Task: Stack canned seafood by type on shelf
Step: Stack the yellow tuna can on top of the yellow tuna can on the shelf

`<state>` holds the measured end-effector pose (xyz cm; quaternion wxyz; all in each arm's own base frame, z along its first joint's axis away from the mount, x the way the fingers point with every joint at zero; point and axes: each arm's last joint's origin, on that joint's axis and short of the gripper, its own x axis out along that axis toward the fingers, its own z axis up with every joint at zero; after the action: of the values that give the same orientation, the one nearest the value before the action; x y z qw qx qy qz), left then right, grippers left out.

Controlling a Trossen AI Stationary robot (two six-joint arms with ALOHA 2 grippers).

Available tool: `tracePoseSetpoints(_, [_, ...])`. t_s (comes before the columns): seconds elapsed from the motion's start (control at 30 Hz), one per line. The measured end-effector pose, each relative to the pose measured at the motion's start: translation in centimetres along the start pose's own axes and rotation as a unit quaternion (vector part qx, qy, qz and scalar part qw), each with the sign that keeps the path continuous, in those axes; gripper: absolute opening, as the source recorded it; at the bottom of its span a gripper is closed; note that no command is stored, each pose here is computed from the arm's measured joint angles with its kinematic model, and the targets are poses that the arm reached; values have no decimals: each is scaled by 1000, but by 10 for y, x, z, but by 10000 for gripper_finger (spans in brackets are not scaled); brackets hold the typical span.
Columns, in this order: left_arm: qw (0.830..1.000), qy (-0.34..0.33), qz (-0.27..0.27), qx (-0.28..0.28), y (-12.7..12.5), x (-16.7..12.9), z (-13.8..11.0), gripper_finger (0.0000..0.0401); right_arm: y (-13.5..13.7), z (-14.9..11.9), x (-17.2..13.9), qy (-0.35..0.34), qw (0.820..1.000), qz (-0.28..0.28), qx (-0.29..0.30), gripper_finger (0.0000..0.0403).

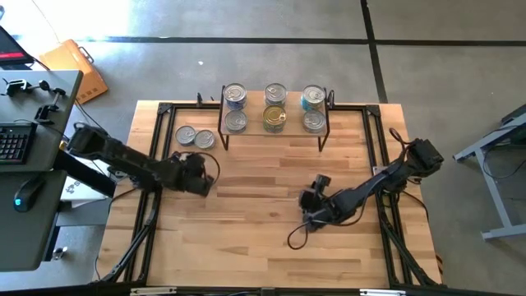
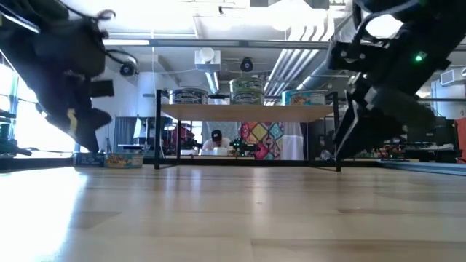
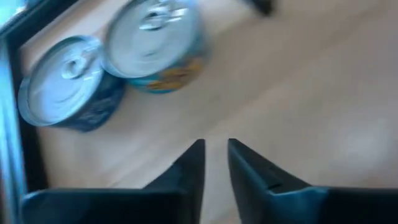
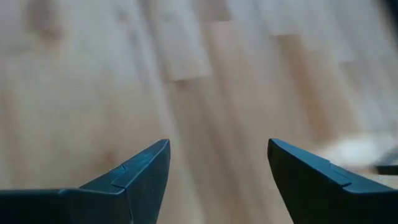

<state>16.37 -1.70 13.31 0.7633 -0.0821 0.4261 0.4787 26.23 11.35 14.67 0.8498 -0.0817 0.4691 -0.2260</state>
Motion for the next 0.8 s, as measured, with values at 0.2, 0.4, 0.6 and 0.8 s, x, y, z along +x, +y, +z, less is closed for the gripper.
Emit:
tracePoseSetpoints(0.2, [999, -10, 44, -11, 10, 18, 9, 137, -3, 5, 1, -48, 997, -57, 16, 263])
tracePoseSetpoints(0.4, [993, -39, 48, 102, 9, 28, 25, 149, -6, 14, 3, -99, 989, -95, 53, 263])
tracePoseSetpoints(0.6, [987, -17, 28, 160, 14, 41, 38, 125, -6, 16, 4, -105, 989, -93, 56, 263])
tracePoseSetpoints(0.8, [986, 12, 3, 164, 23, 53, 48, 110, -5, 17, 4, -107, 988, -91, 57, 263])
